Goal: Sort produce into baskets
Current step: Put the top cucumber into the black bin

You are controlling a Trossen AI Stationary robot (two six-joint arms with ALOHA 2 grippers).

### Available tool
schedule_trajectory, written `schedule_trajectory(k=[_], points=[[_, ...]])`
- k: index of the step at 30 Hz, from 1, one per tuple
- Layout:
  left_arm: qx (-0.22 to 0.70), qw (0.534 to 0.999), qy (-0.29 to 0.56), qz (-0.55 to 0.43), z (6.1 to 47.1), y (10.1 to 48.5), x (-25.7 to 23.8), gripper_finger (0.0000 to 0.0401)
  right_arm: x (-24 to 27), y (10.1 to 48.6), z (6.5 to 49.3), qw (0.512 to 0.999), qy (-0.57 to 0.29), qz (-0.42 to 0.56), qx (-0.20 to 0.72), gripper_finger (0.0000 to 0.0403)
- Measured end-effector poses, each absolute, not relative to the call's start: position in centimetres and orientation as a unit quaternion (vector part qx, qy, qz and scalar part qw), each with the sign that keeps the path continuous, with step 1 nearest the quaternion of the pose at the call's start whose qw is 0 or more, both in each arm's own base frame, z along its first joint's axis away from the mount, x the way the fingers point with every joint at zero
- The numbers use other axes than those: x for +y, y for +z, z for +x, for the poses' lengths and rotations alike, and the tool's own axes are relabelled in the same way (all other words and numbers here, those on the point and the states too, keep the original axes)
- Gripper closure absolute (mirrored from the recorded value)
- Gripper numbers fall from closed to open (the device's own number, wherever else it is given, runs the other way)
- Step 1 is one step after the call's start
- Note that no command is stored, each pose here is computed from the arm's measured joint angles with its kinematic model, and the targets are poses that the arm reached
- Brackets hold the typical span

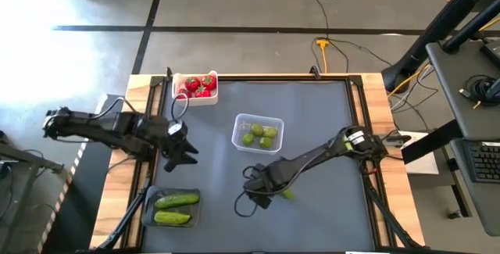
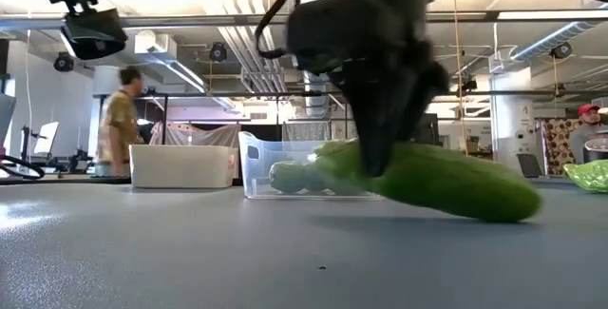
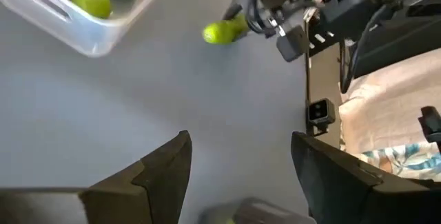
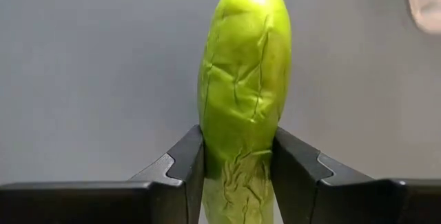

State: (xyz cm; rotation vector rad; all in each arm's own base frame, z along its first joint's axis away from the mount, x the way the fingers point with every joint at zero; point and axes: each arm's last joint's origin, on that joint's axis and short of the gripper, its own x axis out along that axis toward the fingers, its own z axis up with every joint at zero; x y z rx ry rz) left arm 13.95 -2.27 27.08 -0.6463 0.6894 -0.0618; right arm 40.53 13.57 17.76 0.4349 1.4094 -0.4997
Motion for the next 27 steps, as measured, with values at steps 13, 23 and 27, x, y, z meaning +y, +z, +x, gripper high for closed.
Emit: schedule_trajectory(k=[13, 23, 27], points=[[0.286, 0.897, -0.028, -0.337, 16.0, 24.9, -6.5, 0.0155, 13.3, 17.8, 43.7, 0.742, -0.235, 0.235, 0.583, 0.0151], [0.302, 0.933, -0.058, -0.187, 20.5, 23.4, -8.4, 0.0079, 21.1, 26.6, 39.5, 0.794, -0.208, 0.205, 0.534, 0.0079], [0.318, 0.942, -0.089, -0.065, 23.0, 23.0, -9.4, 0.0065, 23.7, 28.2, 37.5, 0.788, -0.225, 0.232, 0.523, 0.0077]])
